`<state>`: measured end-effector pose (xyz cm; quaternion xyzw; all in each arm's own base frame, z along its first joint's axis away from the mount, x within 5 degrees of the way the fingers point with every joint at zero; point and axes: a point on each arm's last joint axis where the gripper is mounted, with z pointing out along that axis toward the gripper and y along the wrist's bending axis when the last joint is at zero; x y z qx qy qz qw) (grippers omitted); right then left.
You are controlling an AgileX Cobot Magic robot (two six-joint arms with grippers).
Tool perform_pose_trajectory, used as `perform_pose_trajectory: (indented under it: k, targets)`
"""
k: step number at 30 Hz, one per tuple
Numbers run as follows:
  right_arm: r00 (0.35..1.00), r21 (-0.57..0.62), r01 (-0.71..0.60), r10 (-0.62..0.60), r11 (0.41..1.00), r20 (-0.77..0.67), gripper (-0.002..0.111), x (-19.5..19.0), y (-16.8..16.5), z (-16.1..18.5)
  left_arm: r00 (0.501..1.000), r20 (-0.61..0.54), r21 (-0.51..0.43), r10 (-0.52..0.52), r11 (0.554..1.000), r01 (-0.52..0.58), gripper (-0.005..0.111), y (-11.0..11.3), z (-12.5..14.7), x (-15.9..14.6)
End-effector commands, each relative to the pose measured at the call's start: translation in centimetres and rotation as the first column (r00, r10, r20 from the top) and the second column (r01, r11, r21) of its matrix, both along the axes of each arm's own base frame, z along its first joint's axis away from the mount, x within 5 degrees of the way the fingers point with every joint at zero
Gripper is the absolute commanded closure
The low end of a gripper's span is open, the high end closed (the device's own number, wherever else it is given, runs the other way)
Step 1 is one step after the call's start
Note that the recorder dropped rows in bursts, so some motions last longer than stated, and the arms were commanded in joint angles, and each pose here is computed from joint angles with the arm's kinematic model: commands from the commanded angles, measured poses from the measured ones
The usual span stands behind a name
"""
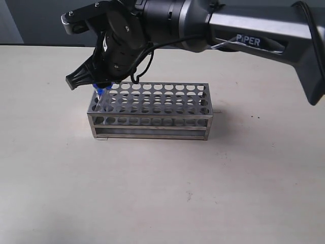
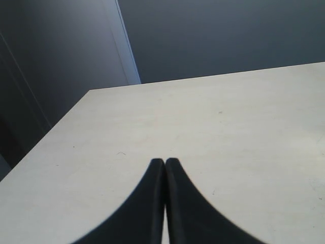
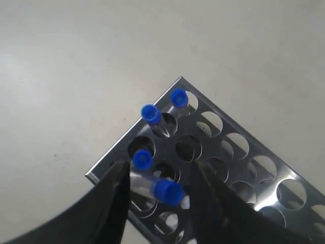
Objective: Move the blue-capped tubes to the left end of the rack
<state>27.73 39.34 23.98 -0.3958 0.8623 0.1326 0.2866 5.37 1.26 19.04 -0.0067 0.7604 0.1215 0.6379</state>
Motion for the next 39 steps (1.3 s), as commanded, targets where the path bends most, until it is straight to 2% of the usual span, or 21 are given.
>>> perform_pose_trajectory:
  k: [1,5,17,19,24,31,39]
  targets:
    - [1.0,0.012,0.022,-0.022,1.0,0.005,0.07,1.0,-0.4,-0.4,1.0,0.011,-0.001,0.002,1.0,-0.002,0.106,0.0,0.2,0.0]
    - [0.997,0.02,0.063,-0.062,0.998,-0.047,0.07,2.0,-0.9,-1.3,1.0,0.011,-0.001,0.002,1.0,-0.002,0.106,0.0,0.2,0.0]
    - [0.994,0.026,0.066,-0.064,0.997,-0.092,0.071,2.0,-0.5,-2.7,1.0,0.011,-0.001,0.002,1.0,-0.002,0.106,0.0,0.2,0.0]
    - [0.994,0.03,0.061,-0.058,0.998,-0.089,0.077,2.0,-0.5,-2.6,1.0,0.011,-0.001,0.002,1.0,-0.002,0.106,0.0,0.2,0.0]
    - [0.995,0.032,0.059,-0.056,0.998,-0.088,0.109,2.0,-0.4,-2.6,1.0,0.011,-0.001,0.002,1.0,-0.002,0.106,0.0,0.2,0.0]
    - [0.995,0.031,0.053,-0.05,0.998,-0.089,0.108,1.7,-0.3,-2.4,1.0,0.011,-0.001,0.002,1.0,-0.002,0.106,0.0,0.2,0.0]
    - [0.999,0.035,-0.04,0.041,0.999,-0.032,0.108,0.0,0.7,-1.1,1.0,0.011,-0.001,0.002,1.0,-0.002,0.106,0.0,0.2,0.0]
